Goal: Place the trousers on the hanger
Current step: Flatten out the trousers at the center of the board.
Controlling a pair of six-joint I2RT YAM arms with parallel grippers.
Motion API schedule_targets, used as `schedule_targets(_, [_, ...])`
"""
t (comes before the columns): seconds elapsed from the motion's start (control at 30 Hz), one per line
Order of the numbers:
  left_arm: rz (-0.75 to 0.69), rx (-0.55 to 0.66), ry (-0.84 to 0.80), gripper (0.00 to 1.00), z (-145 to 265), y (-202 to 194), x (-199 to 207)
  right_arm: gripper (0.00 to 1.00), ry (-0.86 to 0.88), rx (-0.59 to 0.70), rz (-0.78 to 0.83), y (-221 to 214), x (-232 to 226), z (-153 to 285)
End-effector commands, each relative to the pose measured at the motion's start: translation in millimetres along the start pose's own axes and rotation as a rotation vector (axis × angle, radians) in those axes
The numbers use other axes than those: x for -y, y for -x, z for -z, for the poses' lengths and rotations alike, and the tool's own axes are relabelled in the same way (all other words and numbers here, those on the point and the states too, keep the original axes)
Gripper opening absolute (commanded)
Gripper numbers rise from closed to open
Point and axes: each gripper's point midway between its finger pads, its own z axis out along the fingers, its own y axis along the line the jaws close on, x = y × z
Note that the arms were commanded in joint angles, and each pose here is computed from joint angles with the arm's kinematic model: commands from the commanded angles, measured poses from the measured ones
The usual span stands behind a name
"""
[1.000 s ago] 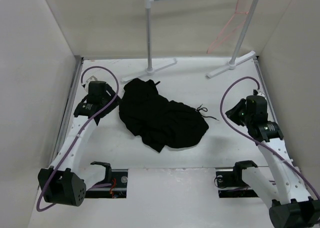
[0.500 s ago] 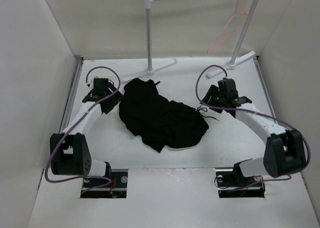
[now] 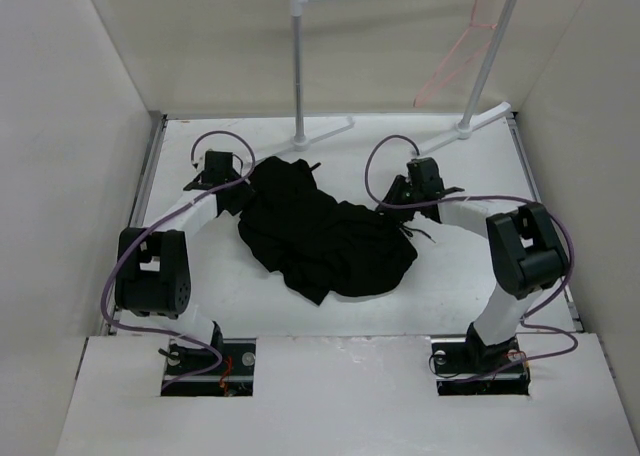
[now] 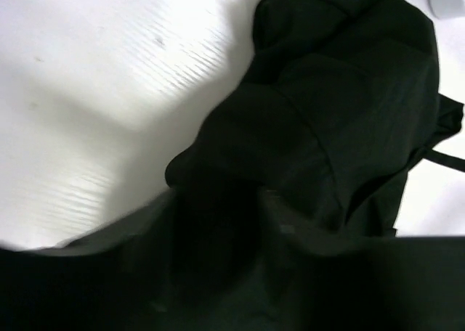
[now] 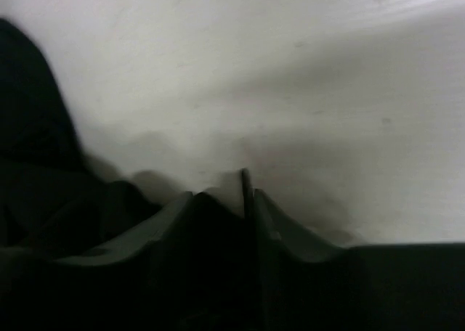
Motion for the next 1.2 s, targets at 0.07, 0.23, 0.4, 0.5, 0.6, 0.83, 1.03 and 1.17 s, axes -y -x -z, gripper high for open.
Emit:
schedule_targets(0.07, [0.023, 0.073, -0.079, 0.16, 13, 21, 29, 0.11, 0.234, 0.015, -0.061, 7, -53, 15])
schedule_targets(0.23, [0.039, 0.238, -0.182, 0.06, 78, 65, 53, 0.03, 0.340, 0.133, -0.070, 42, -89, 69])
schedule_targets(0.4, [0.050, 0.439, -0.294, 0.05, 186, 115, 77, 0.02, 0.351, 0.272, -0.008, 58, -109, 148])
schedule_targets(0.5, [0.023, 0.559, -0.347, 0.05, 255, 134, 86, 0.02, 0.342, 0.354, 0.043, 51, -110, 199])
schedule_targets(0.6, [0.004, 0.638, -0.393, 0.07, 312, 142, 92, 0.02, 0.325, 0.414, 0.053, 44, -102, 243])
schedule_targets(0.83, [-0.083, 0.532, -0.260, 0.11, 270, 91, 61, 0.03, 0.190, 0.442, -0.047, 14, -46, 269])
schedule_targets(1.03, [-0.091, 0.311, -0.022, 0.12, 158, 4, -9, 0.39, -0.043, 0.341, -0.130, -5, 29, 194])
schedule_targets(1.17, [-0.122, 0.215, 0.043, 0.16, 130, -19, -22, 0.66, -0.094, 0.325, -0.063, 6, 29, 183])
